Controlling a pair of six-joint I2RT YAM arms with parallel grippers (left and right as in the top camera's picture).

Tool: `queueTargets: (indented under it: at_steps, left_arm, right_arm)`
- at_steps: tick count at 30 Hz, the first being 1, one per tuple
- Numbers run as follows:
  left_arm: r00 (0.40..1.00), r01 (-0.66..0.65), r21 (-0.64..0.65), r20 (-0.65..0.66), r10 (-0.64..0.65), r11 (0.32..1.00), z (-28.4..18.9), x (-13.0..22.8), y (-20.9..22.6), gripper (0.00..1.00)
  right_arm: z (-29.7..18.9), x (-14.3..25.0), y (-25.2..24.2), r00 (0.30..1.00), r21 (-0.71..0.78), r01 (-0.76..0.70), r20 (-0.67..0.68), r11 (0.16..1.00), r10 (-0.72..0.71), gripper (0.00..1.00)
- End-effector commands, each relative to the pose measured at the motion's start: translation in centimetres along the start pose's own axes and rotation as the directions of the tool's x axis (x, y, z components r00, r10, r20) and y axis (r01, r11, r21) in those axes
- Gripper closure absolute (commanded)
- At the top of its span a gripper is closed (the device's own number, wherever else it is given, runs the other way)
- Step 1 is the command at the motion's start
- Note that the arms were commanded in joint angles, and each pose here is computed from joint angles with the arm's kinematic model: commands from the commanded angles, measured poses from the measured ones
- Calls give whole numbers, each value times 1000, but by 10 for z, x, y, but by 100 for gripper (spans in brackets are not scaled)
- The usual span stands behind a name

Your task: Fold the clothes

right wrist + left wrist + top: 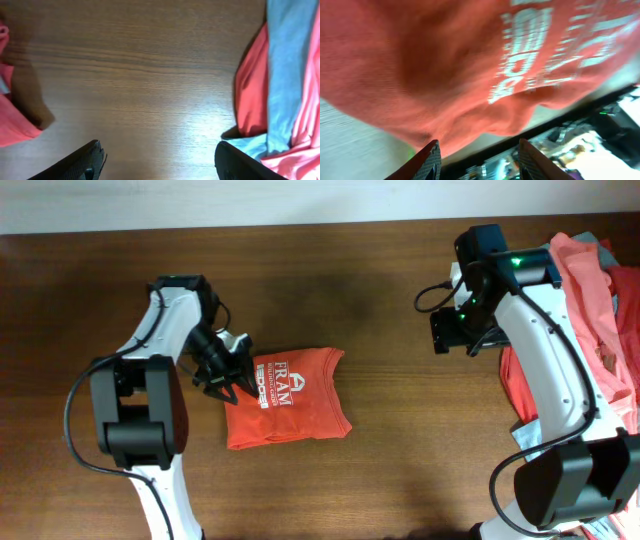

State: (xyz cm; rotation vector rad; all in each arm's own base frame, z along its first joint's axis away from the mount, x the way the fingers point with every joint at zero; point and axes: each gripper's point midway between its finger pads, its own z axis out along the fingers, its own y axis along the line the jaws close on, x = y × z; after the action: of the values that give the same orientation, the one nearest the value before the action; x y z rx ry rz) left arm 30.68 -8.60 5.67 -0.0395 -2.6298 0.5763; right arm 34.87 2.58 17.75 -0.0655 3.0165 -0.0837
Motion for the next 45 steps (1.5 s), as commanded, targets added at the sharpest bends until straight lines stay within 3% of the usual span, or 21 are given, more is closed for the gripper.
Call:
queueTargets:
  at_steps: [1,19,21,26,28,31,35,36,37,39,45]
  left_arm:
    - [1000,-1,-117,-18,-1,993,3,0,19,51]
    - [998,15,-177,58,-4,984,12,-20,34,50]
    - [998,17,-177,57,-6,984,16,-20,36,57]
    - [998,13,-179,56,-3,984,18,-21,36,93]
    - [999,16,-181,48,-7,983,18,-18,36,100]
    - [998,57,-252,25,-52,966,16,-10,48,100]
    - [989,144,-426,34,-143,893,5,-1,78,99]
    - [989,145,-433,38,-143,890,4,-1,79,99]
    - [989,145,-431,50,-136,891,4,-5,79,87]
    - [990,143,-428,56,-131,892,5,-7,78,78]
    - [996,90,-366,18,-90,926,26,-5,75,77]
  right_arm:
    - [1,3,11,999,-68,46,-12,997,-47,24]
    - [1,4,18,998,-111,68,-11,991,-69,24]
    - [1,4,18,998,-111,68,-11,991,-69,24]
    - [1,4,18,998,-111,68,-11,991,-69,24]
    - [1,4,18,998,-111,68,-11,992,-69,24]
    - [1,4,18,998,-111,68,-11,992,-69,24]
    - [1,4,18,998,-110,68,-10,992,-69,24]
    - [1,4,18,998,-110,68,-10,992,-69,24]
    - [1,4,18,998,-111,68,-10,992,-69,24]
    - [1,4,18,998,-110,68,-10,992,-69,24]
    - [1,4,18,998,-110,68,-10,992,-70,24]
